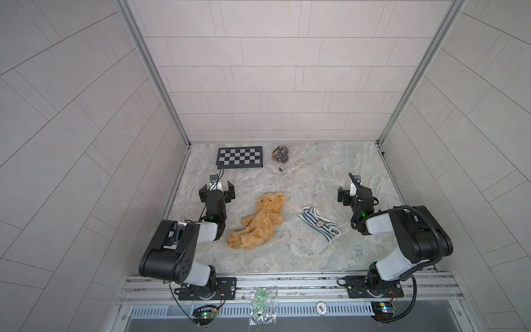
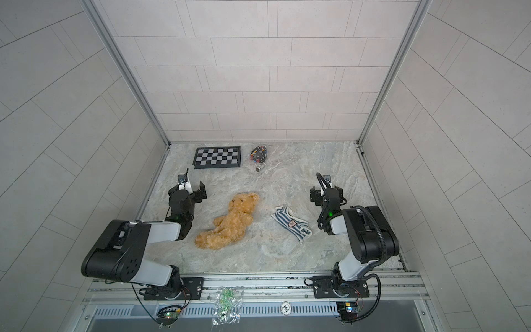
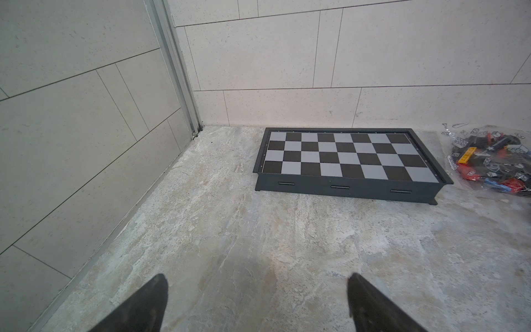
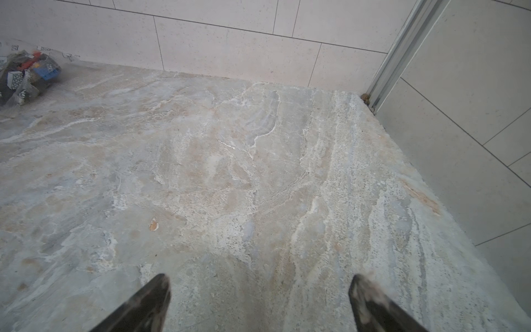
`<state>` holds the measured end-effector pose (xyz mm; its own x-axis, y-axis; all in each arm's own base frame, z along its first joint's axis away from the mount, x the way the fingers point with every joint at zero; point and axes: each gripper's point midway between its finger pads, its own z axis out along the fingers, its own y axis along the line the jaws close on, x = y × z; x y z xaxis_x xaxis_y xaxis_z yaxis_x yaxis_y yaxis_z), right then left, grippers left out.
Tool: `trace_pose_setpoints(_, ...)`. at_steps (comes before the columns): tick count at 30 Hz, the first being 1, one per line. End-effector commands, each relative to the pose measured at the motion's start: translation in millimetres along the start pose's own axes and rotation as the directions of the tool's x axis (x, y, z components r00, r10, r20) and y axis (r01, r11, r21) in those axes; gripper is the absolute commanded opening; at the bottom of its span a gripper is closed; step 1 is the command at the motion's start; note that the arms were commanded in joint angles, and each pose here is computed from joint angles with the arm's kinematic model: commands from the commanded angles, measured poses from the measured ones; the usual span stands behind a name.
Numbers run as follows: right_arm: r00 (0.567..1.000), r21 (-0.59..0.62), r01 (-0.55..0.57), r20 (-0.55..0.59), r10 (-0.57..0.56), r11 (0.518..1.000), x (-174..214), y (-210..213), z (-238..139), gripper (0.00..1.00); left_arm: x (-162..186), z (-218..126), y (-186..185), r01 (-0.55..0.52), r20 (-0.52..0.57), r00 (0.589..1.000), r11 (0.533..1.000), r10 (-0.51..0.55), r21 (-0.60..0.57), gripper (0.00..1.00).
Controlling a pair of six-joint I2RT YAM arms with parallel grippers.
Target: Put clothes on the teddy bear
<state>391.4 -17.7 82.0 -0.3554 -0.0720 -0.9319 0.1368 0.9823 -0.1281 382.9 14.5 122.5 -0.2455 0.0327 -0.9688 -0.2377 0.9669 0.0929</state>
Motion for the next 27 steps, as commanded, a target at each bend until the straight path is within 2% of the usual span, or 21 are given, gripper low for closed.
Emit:
trace_pose_setpoints(1,0.999,0.044,-0.017,0.049,0.015,0.999,-11.2,-9.1,-6.9,1.0,-5.2,0.3,2.2,0.003,0.015,1.0,1.0,-0.003,-0.004,1.0)
trace_pose_setpoints(5,0.999,0.045,-0.018,0.042,0.016,0.999,-14.9,-9.8,-7.6,1.0,-10.6,-2.4,4.2,0.014,0.023,1.0,1.0,-0.014,-0.009,1.0)
trace_pose_setpoints(11,0.999,0.044,-0.01,0.041,0.008,0.999,-29.7,-11.6,-15.7,1.0,-22.4,-9.7,10.4,0.025,-0.027,0.999,0.999,-0.025,-0.03,1.0)
trace_pose_setpoints(15,0.999,0.046,-0.019,0.049,0.016,0.999,-42.0,-15.0,-26.7,1.0,-29.7,-18.4,9.6,0.062,-0.042,0.997,0.998,-0.062,-0.006,1.0)
trace_pose_setpoints(16,0.998,0.043,-0.025,0.052,0.023,0.999,-46.4,-15.4,-29.7,1.0,-32.5,-21.4,3.9,0.073,-0.047,0.996,0.997,-0.071,0.031,1.0)
trace_pose_setpoints(22,0.993,0.033,-0.11,0.038,0.109,0.993,-66.0,-19.0,-47.3,1.0,-56.2,-45.7,-5.3,0.122,-0.036,0.992,0.987,-0.119,0.101,1.0)
trace_pose_setpoints(25,0.982,0.092,-0.189,-0.008,0.19,0.978,-68.0,-29.3,-52.3,1.0,-70.8,-60.6,-17.8,0.166,-0.042,0.986,0.969,-0.161,0.181,1.0)
trace_pose_setpoints(27,0.971,0.163,-0.221,-0.051,0.232,0.962,-66.9,-40.1,-56.2,1.0,-80.4,-71.6,-22.5,0.243,-0.076,0.97,0.946,-0.231,0.217,1.0)
